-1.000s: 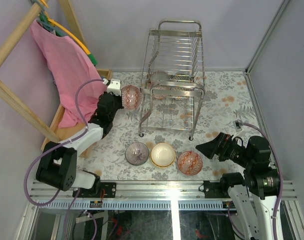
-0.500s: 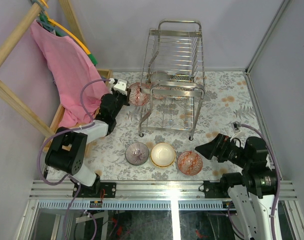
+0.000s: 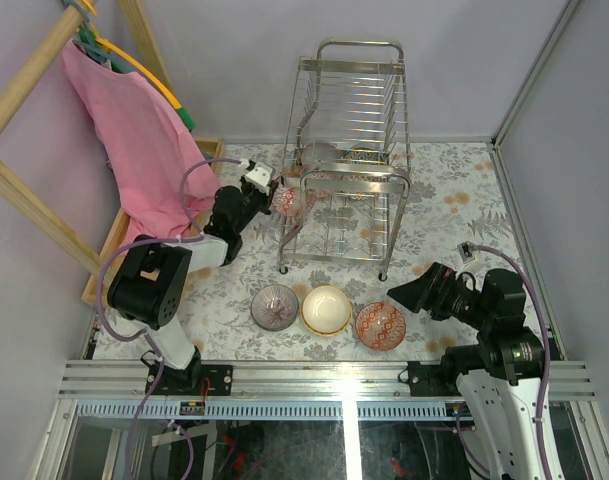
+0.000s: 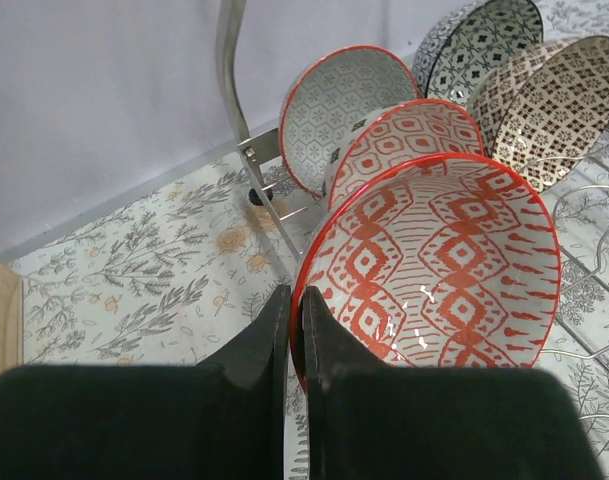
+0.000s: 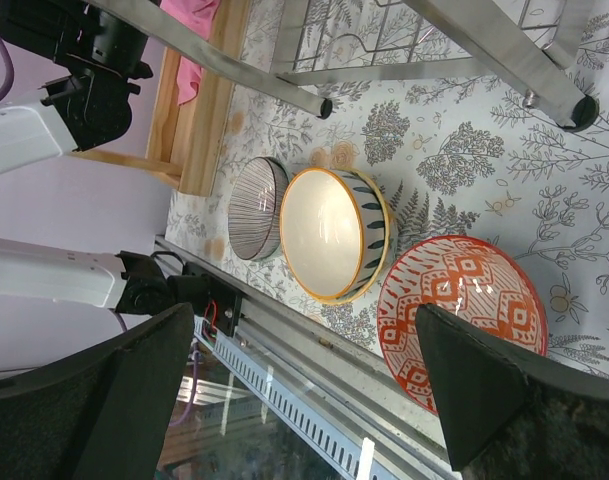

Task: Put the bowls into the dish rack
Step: Place the bowl in the dish rack, then pick up the bowl from the center of the board.

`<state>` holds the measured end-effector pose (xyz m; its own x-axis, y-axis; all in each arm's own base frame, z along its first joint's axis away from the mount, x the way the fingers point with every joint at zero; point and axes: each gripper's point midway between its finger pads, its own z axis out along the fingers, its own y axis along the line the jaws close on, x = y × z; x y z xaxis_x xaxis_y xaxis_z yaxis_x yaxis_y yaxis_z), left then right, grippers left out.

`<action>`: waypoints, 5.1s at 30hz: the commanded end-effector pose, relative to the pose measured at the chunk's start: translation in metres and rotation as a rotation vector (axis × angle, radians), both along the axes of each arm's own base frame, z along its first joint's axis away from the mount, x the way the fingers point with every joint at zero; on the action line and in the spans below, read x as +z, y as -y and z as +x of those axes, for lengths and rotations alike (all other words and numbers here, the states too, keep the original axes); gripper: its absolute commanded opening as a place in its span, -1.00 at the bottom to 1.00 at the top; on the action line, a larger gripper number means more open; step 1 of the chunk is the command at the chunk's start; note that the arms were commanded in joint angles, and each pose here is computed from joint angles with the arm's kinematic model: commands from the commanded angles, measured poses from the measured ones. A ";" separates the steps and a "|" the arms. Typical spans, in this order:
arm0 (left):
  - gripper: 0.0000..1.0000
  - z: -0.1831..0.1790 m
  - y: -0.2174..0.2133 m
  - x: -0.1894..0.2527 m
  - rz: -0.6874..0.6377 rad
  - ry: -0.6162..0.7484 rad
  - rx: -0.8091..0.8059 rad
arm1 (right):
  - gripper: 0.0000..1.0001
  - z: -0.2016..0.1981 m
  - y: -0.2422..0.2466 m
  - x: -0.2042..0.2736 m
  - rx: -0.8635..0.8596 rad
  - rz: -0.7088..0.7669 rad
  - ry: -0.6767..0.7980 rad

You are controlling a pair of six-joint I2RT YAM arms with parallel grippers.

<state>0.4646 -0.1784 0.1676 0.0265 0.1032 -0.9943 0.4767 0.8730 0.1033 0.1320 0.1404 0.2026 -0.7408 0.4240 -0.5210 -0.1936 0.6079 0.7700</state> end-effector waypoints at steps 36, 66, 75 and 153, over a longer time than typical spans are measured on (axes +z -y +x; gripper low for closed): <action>-1.00 0.024 0.074 0.042 0.418 0.555 0.030 | 1.00 0.020 -0.009 -0.018 0.031 0.033 -0.056; -1.00 0.001 0.070 -0.005 0.556 0.569 -0.023 | 0.99 0.022 -0.013 -0.021 0.050 0.066 -0.058; -0.35 -0.005 0.076 -0.008 0.549 0.560 -0.046 | 0.99 0.021 -0.013 -0.023 0.053 0.067 -0.057; 0.99 -0.235 0.000 0.051 -0.424 -0.774 0.201 | 0.75 -0.016 0.040 -0.126 -0.066 -0.330 -0.495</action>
<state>0.2478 -0.1614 0.2124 -0.5731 -0.3326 -0.7489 0.0702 0.8906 -0.4493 0.1185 0.1035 0.0905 -0.8953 0.3706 -0.2472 0.1817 0.8104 0.5569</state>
